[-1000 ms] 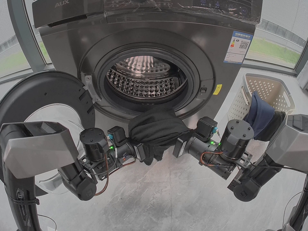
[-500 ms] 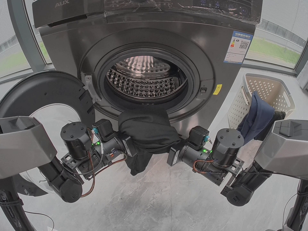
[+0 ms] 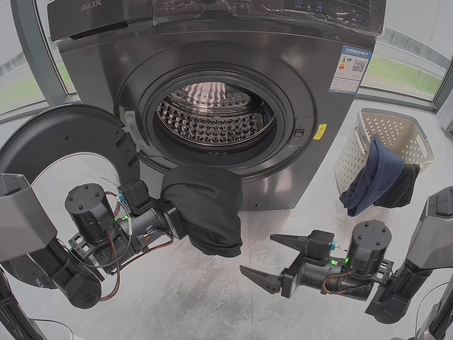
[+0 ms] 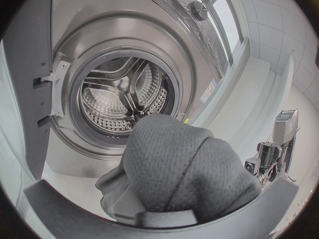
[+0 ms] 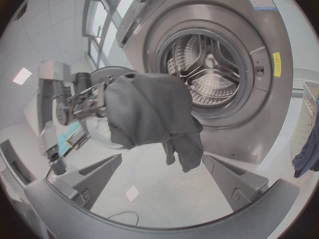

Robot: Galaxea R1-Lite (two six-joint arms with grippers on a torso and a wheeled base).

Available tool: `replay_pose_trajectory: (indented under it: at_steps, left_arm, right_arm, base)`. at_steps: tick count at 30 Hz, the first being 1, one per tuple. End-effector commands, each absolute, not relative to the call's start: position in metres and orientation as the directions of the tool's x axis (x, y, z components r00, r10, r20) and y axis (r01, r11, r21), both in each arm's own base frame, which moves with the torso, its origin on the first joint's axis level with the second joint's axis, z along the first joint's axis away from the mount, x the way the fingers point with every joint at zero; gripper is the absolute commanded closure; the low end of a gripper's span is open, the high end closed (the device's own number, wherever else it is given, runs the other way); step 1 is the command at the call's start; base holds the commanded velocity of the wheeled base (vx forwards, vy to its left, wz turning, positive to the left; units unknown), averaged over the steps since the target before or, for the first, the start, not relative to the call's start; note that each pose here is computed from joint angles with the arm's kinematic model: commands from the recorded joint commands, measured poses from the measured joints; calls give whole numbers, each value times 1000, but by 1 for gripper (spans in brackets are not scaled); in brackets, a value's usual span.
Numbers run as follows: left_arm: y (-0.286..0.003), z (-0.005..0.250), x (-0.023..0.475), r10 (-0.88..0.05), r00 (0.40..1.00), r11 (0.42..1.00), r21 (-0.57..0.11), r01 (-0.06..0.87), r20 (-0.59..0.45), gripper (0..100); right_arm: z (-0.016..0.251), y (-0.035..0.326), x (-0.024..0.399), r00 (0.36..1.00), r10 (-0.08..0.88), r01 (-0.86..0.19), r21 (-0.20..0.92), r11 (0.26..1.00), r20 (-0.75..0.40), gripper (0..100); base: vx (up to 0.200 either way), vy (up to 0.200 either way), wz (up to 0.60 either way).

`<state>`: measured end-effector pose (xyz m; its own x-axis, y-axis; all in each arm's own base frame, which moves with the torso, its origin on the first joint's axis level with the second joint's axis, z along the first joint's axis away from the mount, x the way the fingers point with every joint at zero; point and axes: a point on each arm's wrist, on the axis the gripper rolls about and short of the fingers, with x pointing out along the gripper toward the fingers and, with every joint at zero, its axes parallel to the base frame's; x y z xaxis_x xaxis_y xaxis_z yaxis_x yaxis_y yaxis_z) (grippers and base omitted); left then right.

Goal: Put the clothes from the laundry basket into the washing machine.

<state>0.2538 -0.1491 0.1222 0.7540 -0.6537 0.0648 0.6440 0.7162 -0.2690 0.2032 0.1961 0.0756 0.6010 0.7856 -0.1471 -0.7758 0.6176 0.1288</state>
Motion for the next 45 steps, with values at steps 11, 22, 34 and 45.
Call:
replay_pose_trajectory:
  at_steps: [11, 22, 34, 45]
  left_arm:
    - [-132, 134, 232, -644, 761, 739, -195, 645, 78, 100]
    - [-125, 131, 216, -648, 760, 751, -127, 649, 53, 100]
    - [-121, 136, 210, -640, 765, 753, -141, 643, 68, 100]
    - [-121, 136, 212, -645, 761, 750, -139, 647, 66, 100]
  right_arm:
    - [103, 157, 225, 795, 605, -597, 122, 793, -40, 0]
    - [107, 139, 236, 857, 515, -508, 133, 851, -23, 0]
    - [105, 142, 235, 852, 523, -514, 148, 845, -31, 0]
    - [106, 143, 233, 849, 528, -519, 147, 842, -29, 0]
  base:
    - [0, 0, 0]
    - [0, 0, 0]
    - [0, 0, 0]
    - [36, 0, 0]
